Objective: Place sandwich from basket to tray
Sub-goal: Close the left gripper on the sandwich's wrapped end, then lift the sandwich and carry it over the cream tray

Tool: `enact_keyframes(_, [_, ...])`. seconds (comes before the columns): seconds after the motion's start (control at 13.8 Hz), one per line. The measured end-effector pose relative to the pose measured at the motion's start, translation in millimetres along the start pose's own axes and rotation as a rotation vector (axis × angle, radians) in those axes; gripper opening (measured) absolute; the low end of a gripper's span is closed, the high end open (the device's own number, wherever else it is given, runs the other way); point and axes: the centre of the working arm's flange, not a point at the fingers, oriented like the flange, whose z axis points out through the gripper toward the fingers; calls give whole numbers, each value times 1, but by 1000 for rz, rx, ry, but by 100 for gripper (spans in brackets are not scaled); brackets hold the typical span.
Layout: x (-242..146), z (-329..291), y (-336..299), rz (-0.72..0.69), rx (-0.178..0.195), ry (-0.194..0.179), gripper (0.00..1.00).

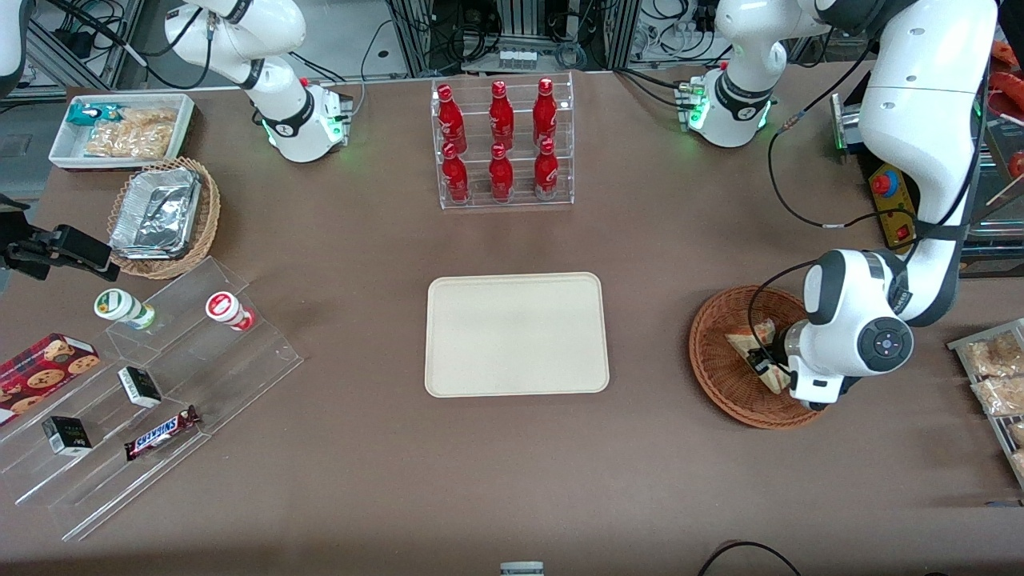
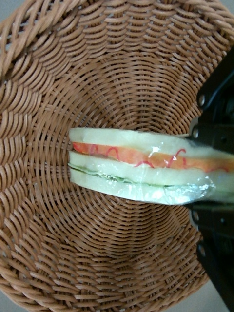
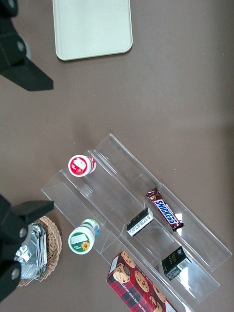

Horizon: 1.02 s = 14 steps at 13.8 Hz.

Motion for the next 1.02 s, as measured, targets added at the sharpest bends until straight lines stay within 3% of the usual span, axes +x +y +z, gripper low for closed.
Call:
enact_keyframes(0.07, [-1,-1,1,3,-1,1,26])
enact_keyframes(0.22, [-2,-11,6,14,-16,17,23])
enact_keyframes(0.51, [-36,-69,57,117,-74,101,15])
enact_keyframes(0.65, [-84,-92,105,214,-90,142,15])
enact_keyframes(1.02, [-230,-81,207,472,-69,162,15])
